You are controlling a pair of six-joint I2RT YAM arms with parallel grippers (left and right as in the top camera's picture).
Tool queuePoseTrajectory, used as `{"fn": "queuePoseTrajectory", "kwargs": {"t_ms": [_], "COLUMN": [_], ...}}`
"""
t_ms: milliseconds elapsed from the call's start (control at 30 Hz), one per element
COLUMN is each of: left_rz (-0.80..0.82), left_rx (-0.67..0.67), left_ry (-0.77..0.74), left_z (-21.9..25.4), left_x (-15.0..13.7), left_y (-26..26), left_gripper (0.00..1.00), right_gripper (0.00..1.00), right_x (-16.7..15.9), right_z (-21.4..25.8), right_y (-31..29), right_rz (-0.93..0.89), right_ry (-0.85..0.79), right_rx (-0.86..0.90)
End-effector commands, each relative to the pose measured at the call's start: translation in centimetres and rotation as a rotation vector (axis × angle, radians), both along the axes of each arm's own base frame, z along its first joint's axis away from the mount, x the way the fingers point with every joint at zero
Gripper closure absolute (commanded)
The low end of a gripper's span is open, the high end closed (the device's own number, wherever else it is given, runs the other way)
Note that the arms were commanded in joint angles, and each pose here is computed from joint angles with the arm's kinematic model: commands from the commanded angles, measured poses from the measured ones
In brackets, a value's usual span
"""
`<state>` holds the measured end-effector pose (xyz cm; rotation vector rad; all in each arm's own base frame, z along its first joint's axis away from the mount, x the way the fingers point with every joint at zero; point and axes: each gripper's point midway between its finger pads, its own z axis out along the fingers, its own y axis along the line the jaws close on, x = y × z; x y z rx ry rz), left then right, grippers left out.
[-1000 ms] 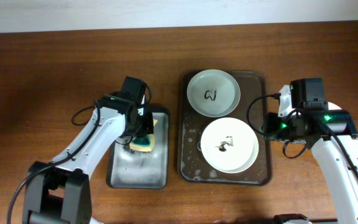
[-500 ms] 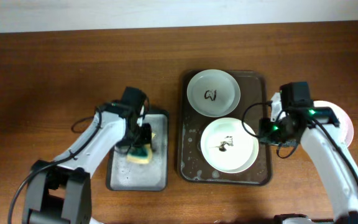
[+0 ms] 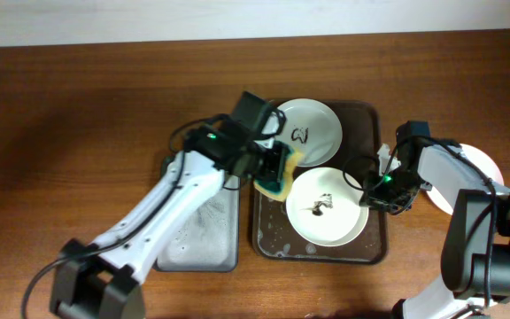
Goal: Clean dirty plates on tray and stack at the side
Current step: 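Scrub the tilted plate with the sponge in the left gripper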
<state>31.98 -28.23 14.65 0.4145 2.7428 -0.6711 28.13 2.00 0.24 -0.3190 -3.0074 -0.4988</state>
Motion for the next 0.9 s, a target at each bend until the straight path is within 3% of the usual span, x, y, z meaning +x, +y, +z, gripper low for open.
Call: {"fn": "queuePoseTrajectory", "kwargs": {"t_ms": [0, 233, 533, 633, 767, 867], "left_rz": [0.034, 0.012, -0.093, -0.038, 0.135, 0.157], "left_rx": [-0.009, -0.095, -0.204, -0.092, 0.282, 0.491], "left_ry": [0.092, 0.208, 0.194, 0.195, 0.080, -0.021], "left_z": [-3.1, -7.8, -11.7, -15.3, -18.9, -19.1], "left_x": [-0.5, -2.0, -3.1, -2.7, -0.7, 0.3], "left_y": [-2.6, -8.4, -14.4, -12.9, -5.5, -1.4], "left_gripper": [1.00, 1.00, 1.00, 1.00, 1.00, 1.00], "right_gripper": [0.96, 0.96, 0.96, 0.96, 0.96, 0.96], "right_x": [-0.4, -0.2, -0.5, -0.5, -0.7, -0.7], "right_z": [-1.0, -1.2, -1.1, -1.1, -1.1, -1.1], "right_y": [-0.3, -0.9, -0.8, -0.8, -0.8, -0.8], "right_rz": [0.004, -0.016, -0.015, -0.015, -0.015, -0.015], "right_ry": [0.022, 0.024, 0.037, 0.038, 0.044, 0.045], "right_rx": [-0.016, -0.051, -0.049, -0.049, -0.048, -0.048]}}
